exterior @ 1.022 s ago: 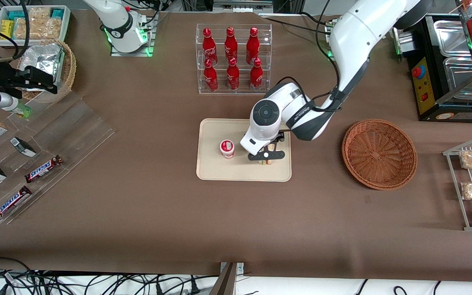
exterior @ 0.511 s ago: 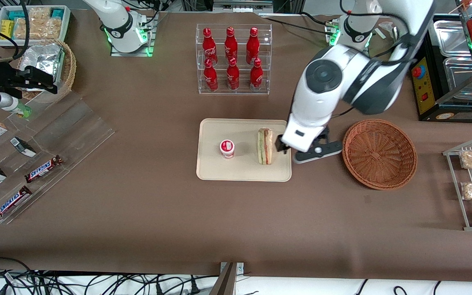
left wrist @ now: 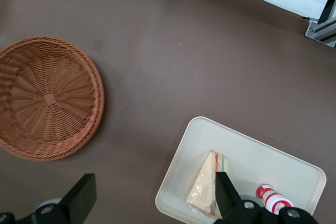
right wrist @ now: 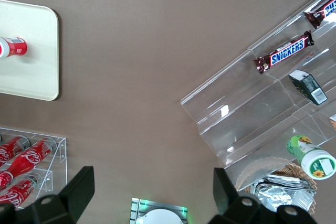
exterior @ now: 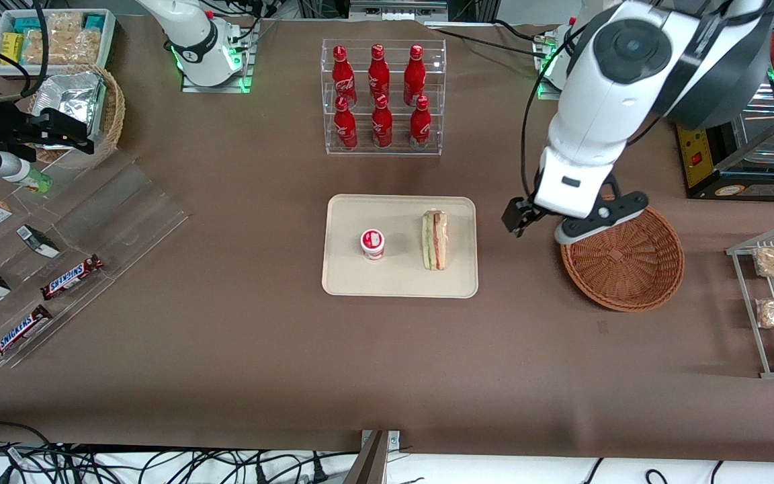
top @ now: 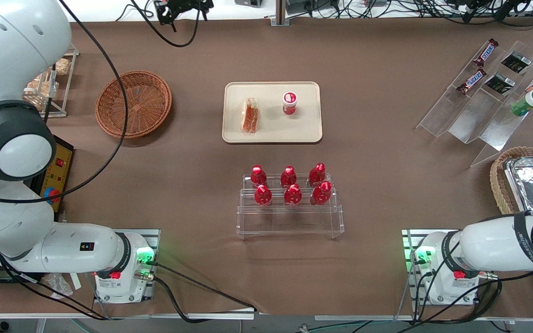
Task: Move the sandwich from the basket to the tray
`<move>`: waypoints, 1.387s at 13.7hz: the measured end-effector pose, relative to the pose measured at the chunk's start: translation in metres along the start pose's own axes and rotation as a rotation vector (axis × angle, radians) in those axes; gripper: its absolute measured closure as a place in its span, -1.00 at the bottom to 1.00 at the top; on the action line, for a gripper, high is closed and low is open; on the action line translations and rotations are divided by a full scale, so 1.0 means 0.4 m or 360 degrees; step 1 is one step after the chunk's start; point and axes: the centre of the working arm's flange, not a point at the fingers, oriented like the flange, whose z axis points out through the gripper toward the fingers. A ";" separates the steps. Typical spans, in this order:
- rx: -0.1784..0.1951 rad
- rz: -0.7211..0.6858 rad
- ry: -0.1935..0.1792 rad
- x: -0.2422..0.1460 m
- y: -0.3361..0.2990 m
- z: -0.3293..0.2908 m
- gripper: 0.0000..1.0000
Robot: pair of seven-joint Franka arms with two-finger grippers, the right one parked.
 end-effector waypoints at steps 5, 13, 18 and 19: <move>-0.0004 -0.0065 -0.0031 0.049 -0.124 -0.093 -1.00; -0.0084 0.0247 -0.0145 0.236 -0.444 -0.128 -1.00; -0.0097 0.0626 -0.0170 0.259 -0.549 -0.153 -1.00; -0.0100 0.0696 -0.0169 0.258 -0.549 -0.155 -1.00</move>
